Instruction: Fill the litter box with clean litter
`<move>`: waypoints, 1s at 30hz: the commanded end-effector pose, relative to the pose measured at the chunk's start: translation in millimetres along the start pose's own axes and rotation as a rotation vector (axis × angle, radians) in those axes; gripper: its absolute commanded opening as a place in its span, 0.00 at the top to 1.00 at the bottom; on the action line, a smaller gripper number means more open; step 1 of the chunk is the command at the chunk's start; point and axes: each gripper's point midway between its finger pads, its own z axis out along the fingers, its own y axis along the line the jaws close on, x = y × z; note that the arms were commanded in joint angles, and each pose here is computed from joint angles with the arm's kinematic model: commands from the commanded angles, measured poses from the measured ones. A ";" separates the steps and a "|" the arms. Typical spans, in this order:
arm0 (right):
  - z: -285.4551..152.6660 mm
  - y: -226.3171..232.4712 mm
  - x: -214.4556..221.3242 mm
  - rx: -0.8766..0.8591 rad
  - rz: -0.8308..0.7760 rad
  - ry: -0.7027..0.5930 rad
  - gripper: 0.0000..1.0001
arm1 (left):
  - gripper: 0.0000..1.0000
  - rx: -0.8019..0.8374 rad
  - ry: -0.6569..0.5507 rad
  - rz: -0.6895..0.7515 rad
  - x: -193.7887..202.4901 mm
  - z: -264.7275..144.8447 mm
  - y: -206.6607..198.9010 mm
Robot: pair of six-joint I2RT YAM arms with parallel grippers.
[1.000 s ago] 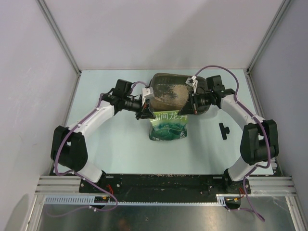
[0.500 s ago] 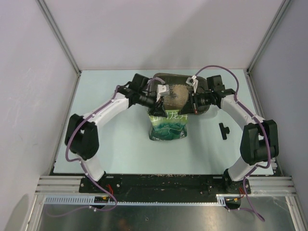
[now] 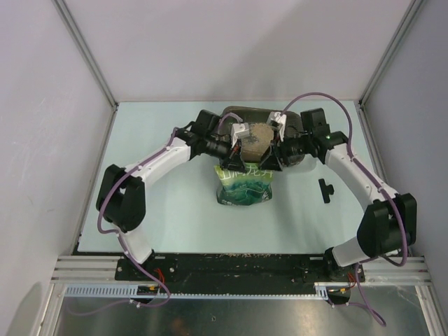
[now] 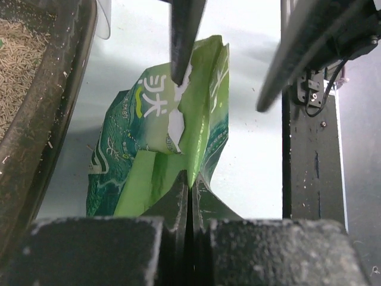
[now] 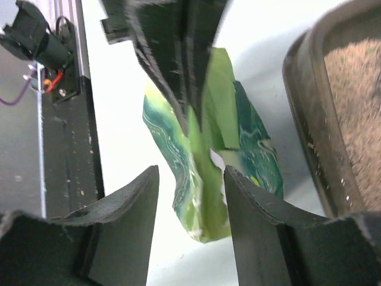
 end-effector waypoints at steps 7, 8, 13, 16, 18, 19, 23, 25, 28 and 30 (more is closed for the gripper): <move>28.4 9.8 -5.6 -0.025 -0.222 0.024 0.50 | 1.00 0.024 -0.065 -0.049 -15.7 -6.2 -11.5; 29.7 9.4 -5.2 -0.025 -0.224 0.026 0.52 | 1.00 0.021 -0.066 -0.050 -15.9 -7.1 -11.4; 30.4 -0.1 -9.5 -0.005 -0.206 0.005 0.95 | 1.00 0.019 -0.069 -0.053 -15.8 -7.2 -9.7; 29.4 -2.0 -10.7 -0.009 -0.182 -0.007 1.00 | 1.00 0.021 -0.072 -0.059 -17.3 -7.4 -10.2; 30.3 -0.3 -11.6 -0.017 -0.169 -0.011 1.00 | 0.87 0.027 -0.084 -0.049 -22.3 -5.5 -8.5; 31.6 0.3 -11.0 -0.020 -0.160 -0.010 1.00 | 0.83 0.038 -0.091 -0.067 -24.6 -4.3 -10.1; 36.0 2.5 -12.4 -0.029 -0.133 -0.018 1.00 | 0.79 0.089 -0.121 -0.067 -41.0 5.4 -11.5; 36.8 2.0 -11.9 -0.027 -0.116 -0.018 1.00 | 0.84 0.115 -0.118 -0.069 -42.0 12.4 -13.4; 33.5 0.1 -13.7 -0.013 -0.086 -0.023 0.84 | 0.96 0.124 -0.115 -0.064 -42.2 16.9 -15.4; 17.8 -4.1 -21.8 0.027 -0.079 -0.049 0.63 | 1.00 0.118 -0.112 -0.065 -39.3 16.5 -14.7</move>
